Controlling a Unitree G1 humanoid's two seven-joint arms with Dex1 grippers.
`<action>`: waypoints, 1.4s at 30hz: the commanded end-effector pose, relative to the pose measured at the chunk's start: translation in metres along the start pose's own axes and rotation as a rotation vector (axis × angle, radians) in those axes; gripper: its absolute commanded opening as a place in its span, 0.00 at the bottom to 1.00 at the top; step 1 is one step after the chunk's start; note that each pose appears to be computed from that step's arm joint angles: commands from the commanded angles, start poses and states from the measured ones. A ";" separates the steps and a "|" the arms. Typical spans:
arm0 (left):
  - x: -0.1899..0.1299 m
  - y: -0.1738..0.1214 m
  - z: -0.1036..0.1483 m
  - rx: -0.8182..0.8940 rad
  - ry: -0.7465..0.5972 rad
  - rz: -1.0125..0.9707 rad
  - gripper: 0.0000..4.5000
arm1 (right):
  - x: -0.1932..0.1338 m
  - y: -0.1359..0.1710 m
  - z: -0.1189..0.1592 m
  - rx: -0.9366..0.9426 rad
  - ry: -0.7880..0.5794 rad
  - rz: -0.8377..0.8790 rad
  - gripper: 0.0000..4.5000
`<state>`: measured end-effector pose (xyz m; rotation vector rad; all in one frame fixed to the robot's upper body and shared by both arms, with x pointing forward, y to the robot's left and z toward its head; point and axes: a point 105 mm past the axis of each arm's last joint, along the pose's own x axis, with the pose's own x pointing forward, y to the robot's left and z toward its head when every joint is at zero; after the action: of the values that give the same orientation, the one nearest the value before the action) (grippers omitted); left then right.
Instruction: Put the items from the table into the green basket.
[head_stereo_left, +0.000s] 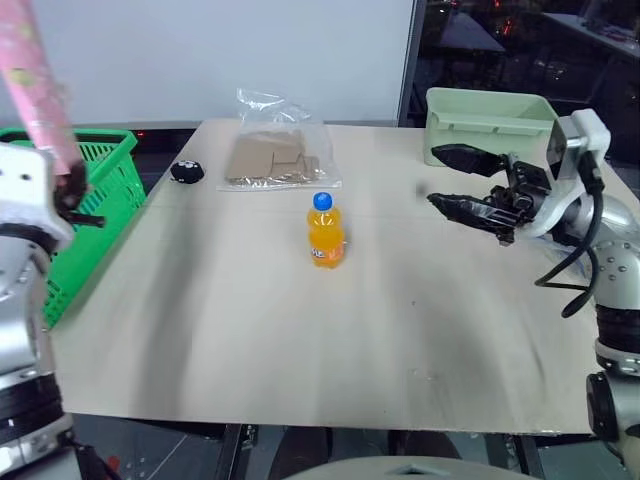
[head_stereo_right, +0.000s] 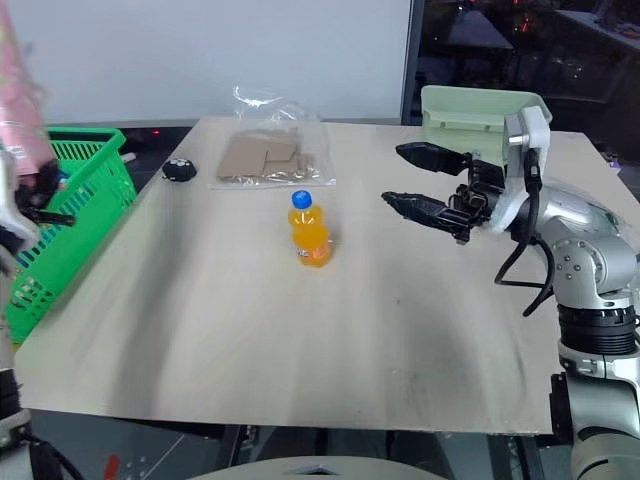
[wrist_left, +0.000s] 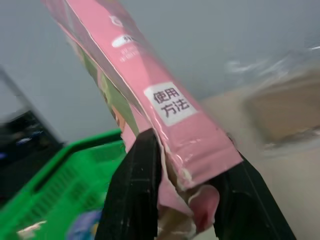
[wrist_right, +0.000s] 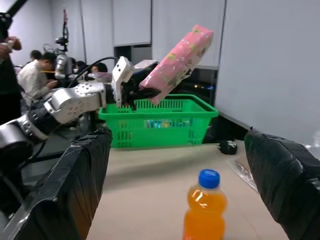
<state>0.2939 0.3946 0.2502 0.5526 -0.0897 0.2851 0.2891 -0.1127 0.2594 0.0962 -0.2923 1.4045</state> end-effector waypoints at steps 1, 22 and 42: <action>0.006 0.028 -0.003 0.061 -0.012 0.037 0.22 | 0.006 0.002 0.012 -0.067 -0.017 0.016 1.00; 0.035 0.041 0.008 0.069 -0.117 0.019 1.00 | -0.006 0.000 0.010 -0.092 -0.004 -0.071 1.00; -0.058 -0.250 0.011 -0.493 -0.059 -1.031 1.00 | -0.081 -0.005 -0.070 -0.064 0.441 -0.321 1.00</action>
<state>0.3071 0.1772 0.1213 0.0392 0.0960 -0.7334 0.2931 -0.1724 0.1659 -0.1519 0.0742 1.0708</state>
